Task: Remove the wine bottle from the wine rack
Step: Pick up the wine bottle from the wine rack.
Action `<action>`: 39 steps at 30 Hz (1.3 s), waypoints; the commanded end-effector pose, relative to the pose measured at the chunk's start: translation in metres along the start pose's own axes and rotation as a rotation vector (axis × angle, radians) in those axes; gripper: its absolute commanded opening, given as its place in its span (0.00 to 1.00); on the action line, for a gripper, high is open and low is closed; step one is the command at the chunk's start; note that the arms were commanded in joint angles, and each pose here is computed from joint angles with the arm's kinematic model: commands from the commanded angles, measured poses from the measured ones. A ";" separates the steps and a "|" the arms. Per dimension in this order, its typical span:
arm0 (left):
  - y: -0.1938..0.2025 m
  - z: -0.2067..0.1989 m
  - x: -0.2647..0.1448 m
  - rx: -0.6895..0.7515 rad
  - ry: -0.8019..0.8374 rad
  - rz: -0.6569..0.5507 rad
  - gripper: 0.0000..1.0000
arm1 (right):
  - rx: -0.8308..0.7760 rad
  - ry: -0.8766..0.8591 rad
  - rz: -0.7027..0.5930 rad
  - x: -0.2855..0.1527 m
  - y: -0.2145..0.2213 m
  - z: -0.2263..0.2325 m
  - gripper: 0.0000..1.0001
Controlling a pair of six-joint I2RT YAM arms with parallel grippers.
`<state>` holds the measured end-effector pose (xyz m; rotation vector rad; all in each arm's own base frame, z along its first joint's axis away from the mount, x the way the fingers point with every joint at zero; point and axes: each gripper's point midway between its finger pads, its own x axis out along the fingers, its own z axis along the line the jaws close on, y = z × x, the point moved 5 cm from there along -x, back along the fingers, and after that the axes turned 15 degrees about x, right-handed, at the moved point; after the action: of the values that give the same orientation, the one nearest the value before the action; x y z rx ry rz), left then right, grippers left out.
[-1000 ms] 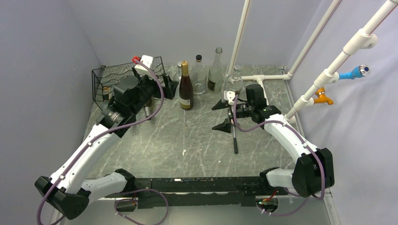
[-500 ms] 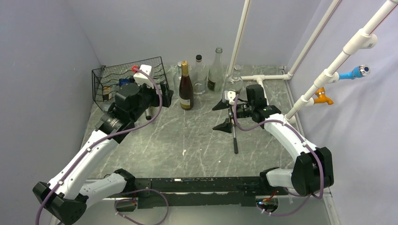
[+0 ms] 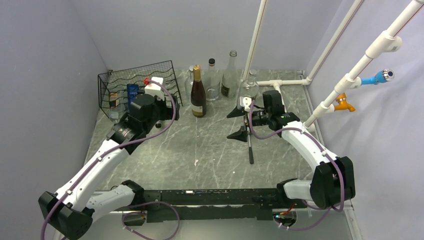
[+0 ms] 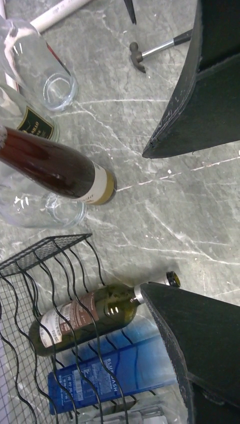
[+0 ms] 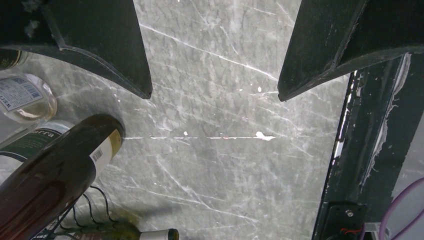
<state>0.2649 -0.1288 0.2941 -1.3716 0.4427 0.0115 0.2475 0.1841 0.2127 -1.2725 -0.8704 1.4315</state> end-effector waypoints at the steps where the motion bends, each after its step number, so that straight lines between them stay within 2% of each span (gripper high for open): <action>1: 0.003 0.010 0.003 -0.028 -0.062 -0.001 1.00 | -0.023 -0.038 -0.026 0.000 -0.002 0.002 1.00; 26: 0.075 0.053 0.038 -0.057 -0.156 0.189 0.99 | -0.018 -0.043 -0.027 0.000 -0.001 0.002 1.00; 39: 0.102 0.059 0.083 -0.169 -0.129 0.267 0.99 | -0.020 -0.040 -0.028 -0.001 -0.002 0.002 1.00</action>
<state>0.3154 -0.0675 0.1742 -1.3866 0.5492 0.4097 0.2474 0.1837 0.2114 -1.2557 -0.8731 1.4384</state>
